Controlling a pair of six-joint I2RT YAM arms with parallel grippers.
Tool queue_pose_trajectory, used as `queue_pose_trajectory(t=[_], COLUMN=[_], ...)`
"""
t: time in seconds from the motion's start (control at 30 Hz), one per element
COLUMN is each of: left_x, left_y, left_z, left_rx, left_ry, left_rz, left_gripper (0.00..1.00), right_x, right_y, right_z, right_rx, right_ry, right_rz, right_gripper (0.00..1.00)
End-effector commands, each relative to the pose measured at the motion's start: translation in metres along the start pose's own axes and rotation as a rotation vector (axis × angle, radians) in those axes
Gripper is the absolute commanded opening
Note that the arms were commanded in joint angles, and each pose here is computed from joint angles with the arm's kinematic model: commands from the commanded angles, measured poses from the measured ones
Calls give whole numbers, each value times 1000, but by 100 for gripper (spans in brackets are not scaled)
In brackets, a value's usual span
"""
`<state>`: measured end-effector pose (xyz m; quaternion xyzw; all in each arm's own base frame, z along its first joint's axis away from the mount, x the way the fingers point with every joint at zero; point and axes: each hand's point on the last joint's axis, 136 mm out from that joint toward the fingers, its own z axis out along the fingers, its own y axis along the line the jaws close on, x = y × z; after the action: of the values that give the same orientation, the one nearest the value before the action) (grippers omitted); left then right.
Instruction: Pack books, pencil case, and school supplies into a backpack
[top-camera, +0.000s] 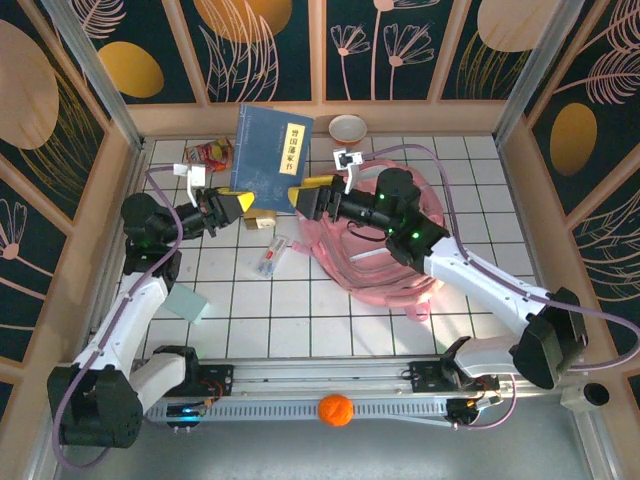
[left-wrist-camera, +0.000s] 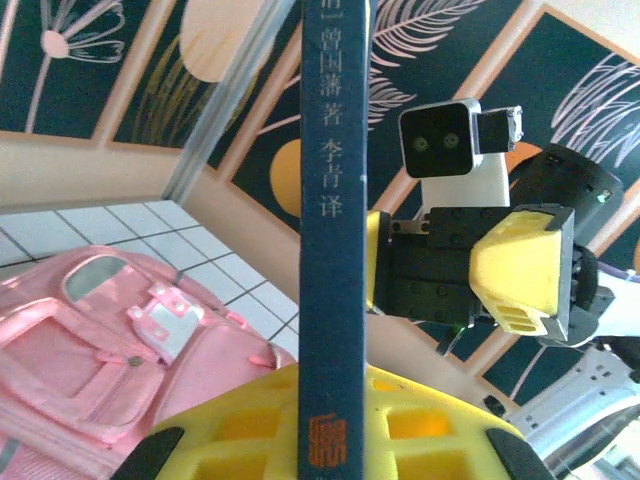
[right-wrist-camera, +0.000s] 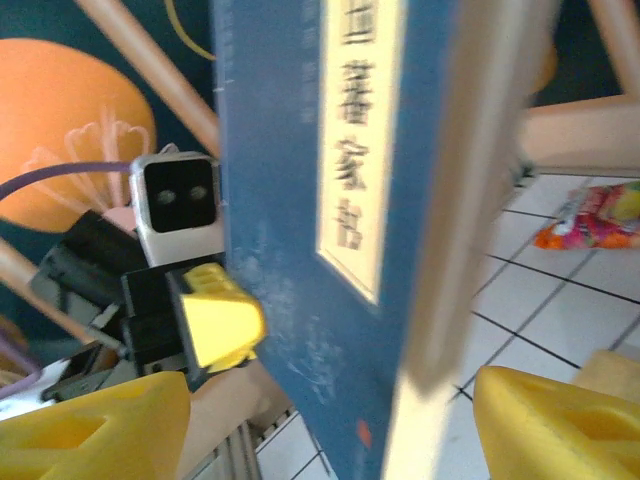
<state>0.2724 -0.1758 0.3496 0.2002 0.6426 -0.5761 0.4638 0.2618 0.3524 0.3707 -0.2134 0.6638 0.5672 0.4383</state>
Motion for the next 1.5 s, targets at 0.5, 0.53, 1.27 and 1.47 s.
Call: queue_pose_trajectory(t=[0.5, 0.53, 1.27, 1.47], left_x=[-9, -12, -15, -12], left_y=[-47, -47, -58, -41], left_z=[22, 23, 42, 45], left_rx=[167, 163, 219, 167], left_ry=[4, 0, 4, -4], left_rz=[103, 107, 104, 90], left_gripper=[0, 0, 0, 0], right_x=[0, 2, -8, -16], right_y=[-23, -30, 22, 24], right_z=[-13, -16, -36, -53], right_rx=[-53, -11, -226, -264], right_ry=[-47, -52, -23, -85], right_rz=[-7, -3, -10, -18], right_gripper=[78, 81, 94, 62])
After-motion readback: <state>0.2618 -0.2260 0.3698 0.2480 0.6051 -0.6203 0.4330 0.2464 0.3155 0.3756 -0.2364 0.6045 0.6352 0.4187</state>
